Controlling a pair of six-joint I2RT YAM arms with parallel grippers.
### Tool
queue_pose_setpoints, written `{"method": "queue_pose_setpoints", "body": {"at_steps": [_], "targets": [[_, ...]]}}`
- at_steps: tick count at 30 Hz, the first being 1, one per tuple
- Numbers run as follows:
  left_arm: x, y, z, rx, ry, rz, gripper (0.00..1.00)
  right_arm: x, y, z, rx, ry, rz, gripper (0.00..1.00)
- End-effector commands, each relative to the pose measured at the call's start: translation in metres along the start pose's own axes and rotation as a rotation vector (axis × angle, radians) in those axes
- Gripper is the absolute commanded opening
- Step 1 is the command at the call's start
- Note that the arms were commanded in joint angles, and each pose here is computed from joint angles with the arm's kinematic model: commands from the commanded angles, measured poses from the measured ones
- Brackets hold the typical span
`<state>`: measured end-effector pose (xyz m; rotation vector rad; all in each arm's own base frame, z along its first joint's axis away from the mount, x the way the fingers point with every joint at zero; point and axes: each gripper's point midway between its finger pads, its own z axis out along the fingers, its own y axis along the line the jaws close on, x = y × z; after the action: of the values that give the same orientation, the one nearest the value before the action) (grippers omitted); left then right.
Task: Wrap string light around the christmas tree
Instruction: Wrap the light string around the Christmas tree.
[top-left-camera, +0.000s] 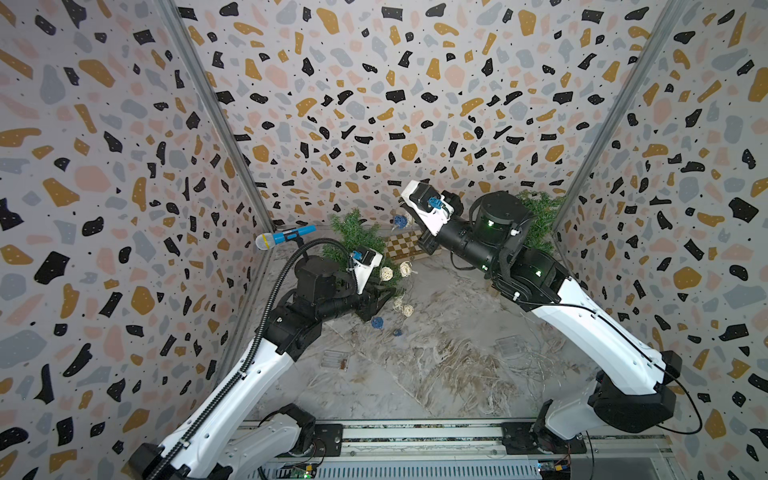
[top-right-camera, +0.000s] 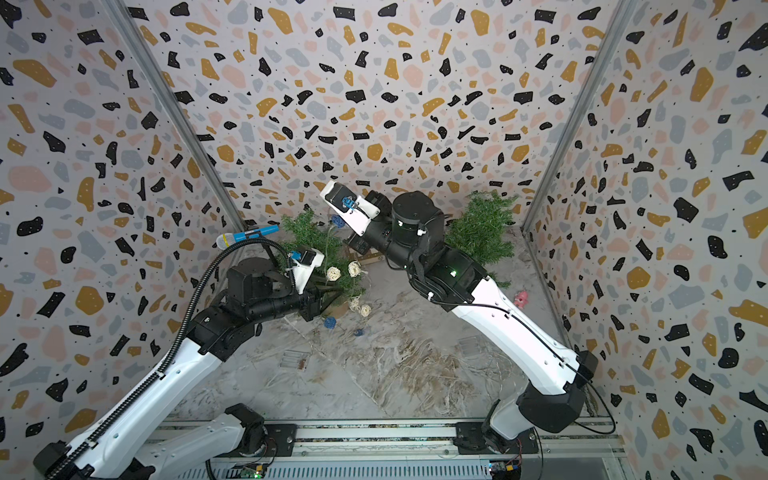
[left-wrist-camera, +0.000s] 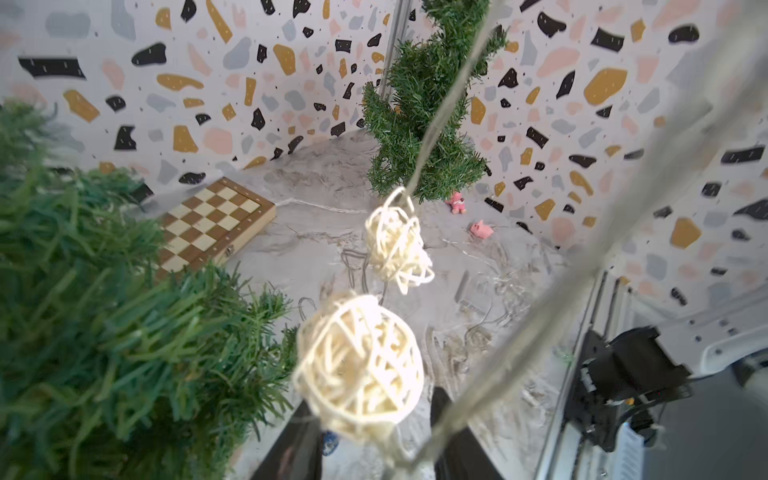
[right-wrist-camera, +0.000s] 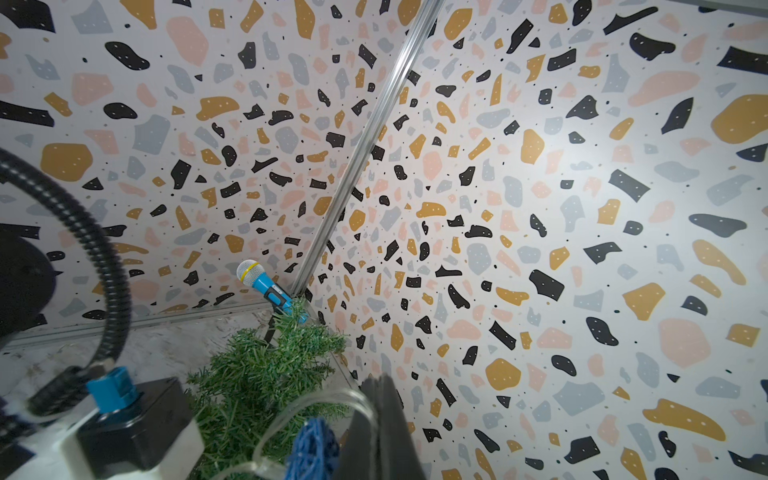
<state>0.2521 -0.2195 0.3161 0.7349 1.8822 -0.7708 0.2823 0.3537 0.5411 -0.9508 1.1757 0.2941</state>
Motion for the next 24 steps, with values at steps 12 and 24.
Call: {"method": "queue_pose_setpoints", "body": {"at_steps": [12,24], "targets": [[-0.031,0.016,-0.067,-0.27,-0.09,0.157,0.0,0.009,-0.049,0.011,0.184,0.02,-0.062,0.0],[-0.05,0.072,-0.119,-0.622,-0.25,0.081,0.0,-0.008,-0.042,0.032,0.122,-0.088,-0.075,0.0]]}}
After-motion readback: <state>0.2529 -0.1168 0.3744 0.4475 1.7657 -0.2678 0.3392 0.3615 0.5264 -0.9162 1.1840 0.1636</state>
